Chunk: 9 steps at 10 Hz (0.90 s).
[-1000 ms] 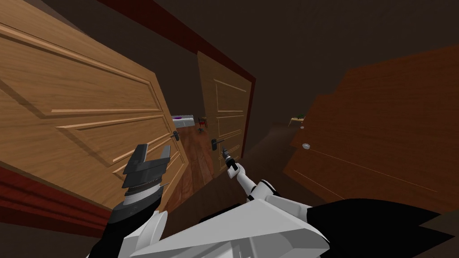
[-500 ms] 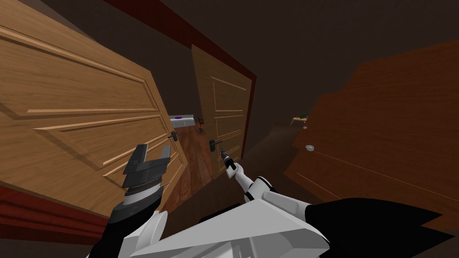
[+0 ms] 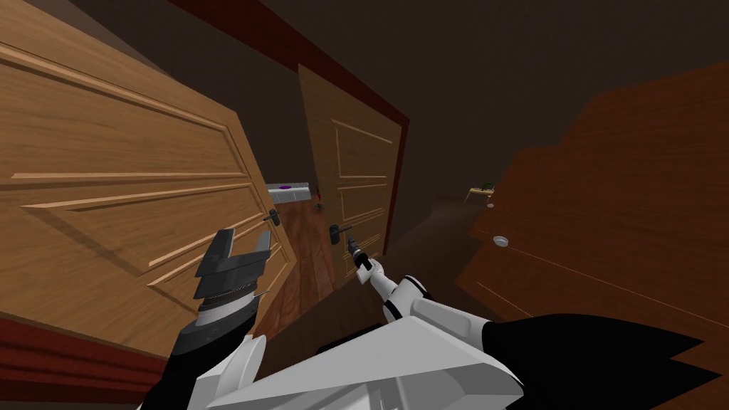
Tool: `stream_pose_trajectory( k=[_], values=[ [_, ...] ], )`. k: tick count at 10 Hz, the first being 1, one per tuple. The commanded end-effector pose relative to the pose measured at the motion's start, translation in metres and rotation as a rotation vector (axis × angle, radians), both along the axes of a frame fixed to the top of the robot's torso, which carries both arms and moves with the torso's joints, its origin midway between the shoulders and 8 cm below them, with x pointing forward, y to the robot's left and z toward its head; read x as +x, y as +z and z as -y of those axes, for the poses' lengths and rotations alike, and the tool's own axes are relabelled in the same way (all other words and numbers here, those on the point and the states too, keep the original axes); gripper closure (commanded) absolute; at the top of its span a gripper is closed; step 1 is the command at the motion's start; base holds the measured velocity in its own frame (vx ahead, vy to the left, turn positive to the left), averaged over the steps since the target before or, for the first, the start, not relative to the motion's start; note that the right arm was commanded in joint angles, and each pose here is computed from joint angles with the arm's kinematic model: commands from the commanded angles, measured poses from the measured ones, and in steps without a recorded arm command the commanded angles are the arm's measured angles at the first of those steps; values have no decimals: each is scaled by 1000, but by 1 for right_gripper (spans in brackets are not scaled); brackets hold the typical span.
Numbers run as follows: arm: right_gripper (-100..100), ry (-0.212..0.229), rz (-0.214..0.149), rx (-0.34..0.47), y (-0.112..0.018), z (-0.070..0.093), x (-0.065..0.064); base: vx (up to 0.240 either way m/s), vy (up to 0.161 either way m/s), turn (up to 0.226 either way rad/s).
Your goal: Push the door open
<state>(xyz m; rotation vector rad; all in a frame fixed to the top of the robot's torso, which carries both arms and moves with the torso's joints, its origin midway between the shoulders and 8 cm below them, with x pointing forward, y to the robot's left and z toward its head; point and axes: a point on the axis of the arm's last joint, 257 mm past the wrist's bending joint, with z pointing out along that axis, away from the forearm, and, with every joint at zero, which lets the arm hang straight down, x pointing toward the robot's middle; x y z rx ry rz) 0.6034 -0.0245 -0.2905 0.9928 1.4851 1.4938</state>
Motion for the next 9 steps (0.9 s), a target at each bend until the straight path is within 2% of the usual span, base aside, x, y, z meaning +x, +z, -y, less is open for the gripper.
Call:
stream_pose_trajectory(
  k=[1,2,5,7,9],
  values=[
    [-100,0,0,0,0,0,0,33,-47,10],
    [-100,-20,4,-27,-2,22,6,102,27,30],
    [-100,-40,8,-48,-3,41,11,144,58,18],
    [-100,-43,7,-46,-3,42,11,170,68,21],
    [-100,-37,2,-28,-3,31,8,186,77,23]
  ],
)
